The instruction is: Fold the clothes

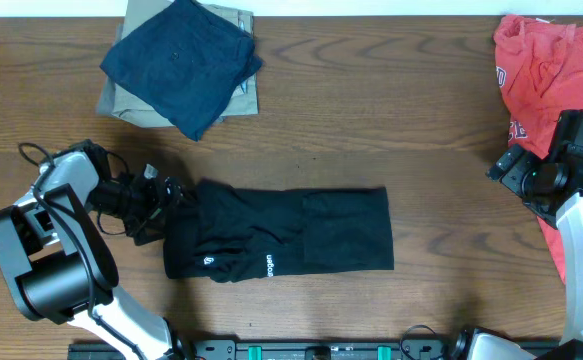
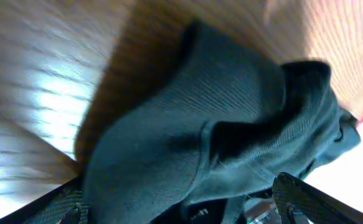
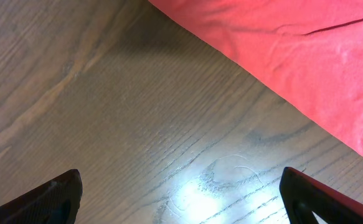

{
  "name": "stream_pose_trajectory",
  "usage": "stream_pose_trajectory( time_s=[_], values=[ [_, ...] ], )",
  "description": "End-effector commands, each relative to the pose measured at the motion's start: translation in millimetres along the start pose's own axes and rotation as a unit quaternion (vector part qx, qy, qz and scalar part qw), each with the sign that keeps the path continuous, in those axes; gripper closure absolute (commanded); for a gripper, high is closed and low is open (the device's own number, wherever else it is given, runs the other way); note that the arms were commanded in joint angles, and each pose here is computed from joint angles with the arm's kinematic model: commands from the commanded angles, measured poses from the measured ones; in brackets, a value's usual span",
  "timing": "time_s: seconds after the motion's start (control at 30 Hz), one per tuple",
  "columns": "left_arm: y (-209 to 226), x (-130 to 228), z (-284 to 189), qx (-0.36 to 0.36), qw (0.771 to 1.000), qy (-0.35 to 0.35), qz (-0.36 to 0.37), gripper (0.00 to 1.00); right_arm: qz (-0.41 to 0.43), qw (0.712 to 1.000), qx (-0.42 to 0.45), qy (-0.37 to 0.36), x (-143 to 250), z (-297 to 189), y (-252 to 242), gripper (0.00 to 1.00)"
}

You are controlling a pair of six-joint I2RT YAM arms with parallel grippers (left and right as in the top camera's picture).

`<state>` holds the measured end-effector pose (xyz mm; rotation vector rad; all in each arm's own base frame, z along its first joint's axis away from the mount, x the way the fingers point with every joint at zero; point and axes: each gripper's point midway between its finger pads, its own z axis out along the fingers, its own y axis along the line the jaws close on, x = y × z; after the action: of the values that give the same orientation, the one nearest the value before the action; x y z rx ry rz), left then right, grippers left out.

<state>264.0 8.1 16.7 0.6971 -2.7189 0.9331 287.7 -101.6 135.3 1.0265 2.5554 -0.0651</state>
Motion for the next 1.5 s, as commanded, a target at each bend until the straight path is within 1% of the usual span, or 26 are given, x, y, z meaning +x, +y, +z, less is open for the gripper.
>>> stream_pose_trajectory(
  time_s=[0.0, 0.13, 0.17, 0.2, 0.23, 0.3, 0.9, 0.97, 1.0, 1.03, 1.1, 1.2, 1.23, 1.47],
  values=[
    [12, 17, 19, -0.008, 0.999, 0.04, -0.003, 0.06, 0.0, 1.0, -0.002, -0.006, -3, -3, -1, 0.01],
    [11, 26, 24, -0.011, 0.998, 0.056, -0.004, 0.07, 0.0, 1.0, -0.002, -0.006, -3, -3, -1, 0.01],
    [10, 28, 25, -0.012, 0.998, 0.059, -0.003, 0.14, 0.0, 1.0, -0.002, -0.006, -3, -3, 0, 0.01],
    [10, 29, 26, -0.013, 0.998, 0.062, -0.002, 0.23, 0.0, 1.0, -0.002, -0.006, -3, -3, -1, 0.01],
    [8, 31, 27, -0.014, 0.998, 0.066, 0.004, 0.28, 0.0, 1.0, -0.002, -0.006, -3, -3, -1, 0.01],
    [6, 33, 29, -0.016, 0.997, 0.072, 0.021, 0.28, 0.0, 1.0, -0.002, -0.006, -3, -3, -1, 0.01],
    [-14, 46, 49, -0.04, 0.991, 0.102, 0.082, 0.28, 0.0, 1.0, -0.002, -0.006, -3, -3, -1, 0.01],
    [-16, 47, 52, -0.043, 0.99, 0.104, 0.088, 0.3, 0.0, 1.0, -0.002, -0.006, -3, -3, -1, 0.01],
    [-17, 48, 53, -0.044, 0.989, 0.106, 0.091, 0.36, 0.0, 1.0, -0.002, -0.006, -3, -3, -1, 0.01],
    [-17, 48, 53, -0.045, 0.989, 0.106, 0.091, 0.43, 0.0, 1.0, -0.002, -0.006, -3, -3, -1, 0.01],
    [-19, 49, 55, -0.046, 0.989, 0.107, 0.093, 0.65, 0.0, 1.0, -0.002, -0.006, -3, -3, -1, 0.01],
    [-19, 49, 55, -0.048, 0.989, 0.109, 0.093, 0.9, 0.0, 1.0, -0.002, -0.006, -3, -3, -1, 0.01],
    [-19, 49, 55, -0.048, 0.989, 0.108, 0.091, 0.94, 0.0, 1.0, -0.002, -0.006, -3, -3, -1, 0.01],
    [-20, 49, 54, -0.048, 0.989, 0.106, 0.09, 0.94, 0.0, 1.0, -0.002, -0.006, -3, -3, -1, 0.01]
  ],
)
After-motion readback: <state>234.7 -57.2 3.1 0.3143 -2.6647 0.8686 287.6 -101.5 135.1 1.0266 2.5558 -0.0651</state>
